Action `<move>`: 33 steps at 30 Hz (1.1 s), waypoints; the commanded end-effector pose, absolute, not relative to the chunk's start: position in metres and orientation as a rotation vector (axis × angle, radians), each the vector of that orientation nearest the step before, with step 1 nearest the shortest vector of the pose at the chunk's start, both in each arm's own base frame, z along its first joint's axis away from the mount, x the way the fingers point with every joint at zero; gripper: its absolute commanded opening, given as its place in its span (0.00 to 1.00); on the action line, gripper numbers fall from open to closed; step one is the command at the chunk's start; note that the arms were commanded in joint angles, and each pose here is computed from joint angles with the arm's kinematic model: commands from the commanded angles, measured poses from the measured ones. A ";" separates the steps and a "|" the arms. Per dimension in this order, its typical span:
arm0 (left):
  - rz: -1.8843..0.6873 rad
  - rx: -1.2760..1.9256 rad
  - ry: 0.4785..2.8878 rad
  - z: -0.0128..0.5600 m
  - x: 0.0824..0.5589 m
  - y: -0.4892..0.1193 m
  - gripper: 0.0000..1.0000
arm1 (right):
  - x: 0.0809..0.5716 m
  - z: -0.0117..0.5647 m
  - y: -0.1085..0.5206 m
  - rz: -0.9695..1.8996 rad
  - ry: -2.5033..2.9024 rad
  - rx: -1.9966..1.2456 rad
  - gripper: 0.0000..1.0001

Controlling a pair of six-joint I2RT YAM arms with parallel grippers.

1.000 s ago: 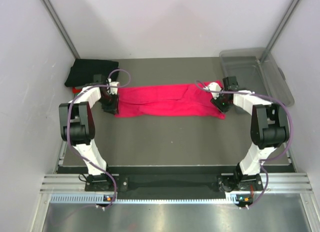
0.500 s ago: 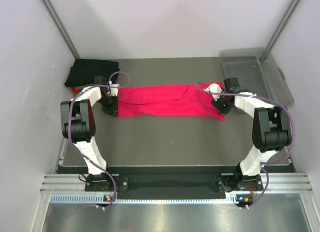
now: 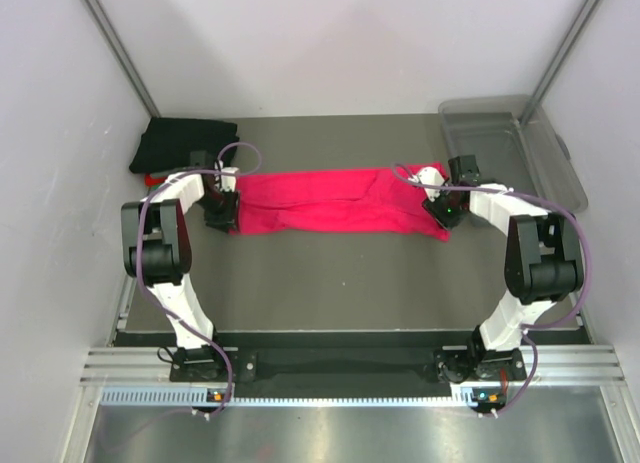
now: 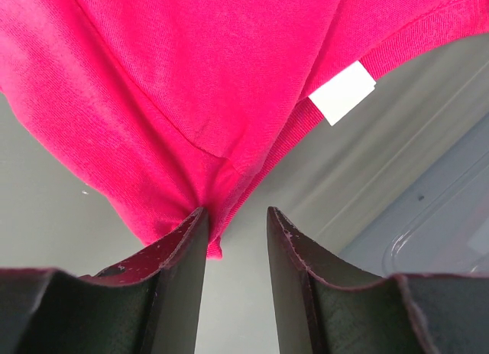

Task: Fold and stack the t-shirts
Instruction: Fold the tshirt

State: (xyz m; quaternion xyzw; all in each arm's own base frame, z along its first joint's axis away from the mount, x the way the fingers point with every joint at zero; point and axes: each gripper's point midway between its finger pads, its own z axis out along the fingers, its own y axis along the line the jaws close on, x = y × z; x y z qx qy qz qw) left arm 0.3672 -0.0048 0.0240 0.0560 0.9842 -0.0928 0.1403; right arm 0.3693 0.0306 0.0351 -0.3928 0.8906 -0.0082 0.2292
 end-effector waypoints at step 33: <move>-0.024 0.251 2.845 0.053 0.305 0.038 0.00 | 0.317 0.100 0.084 0.674 2.381 -1.123 0.48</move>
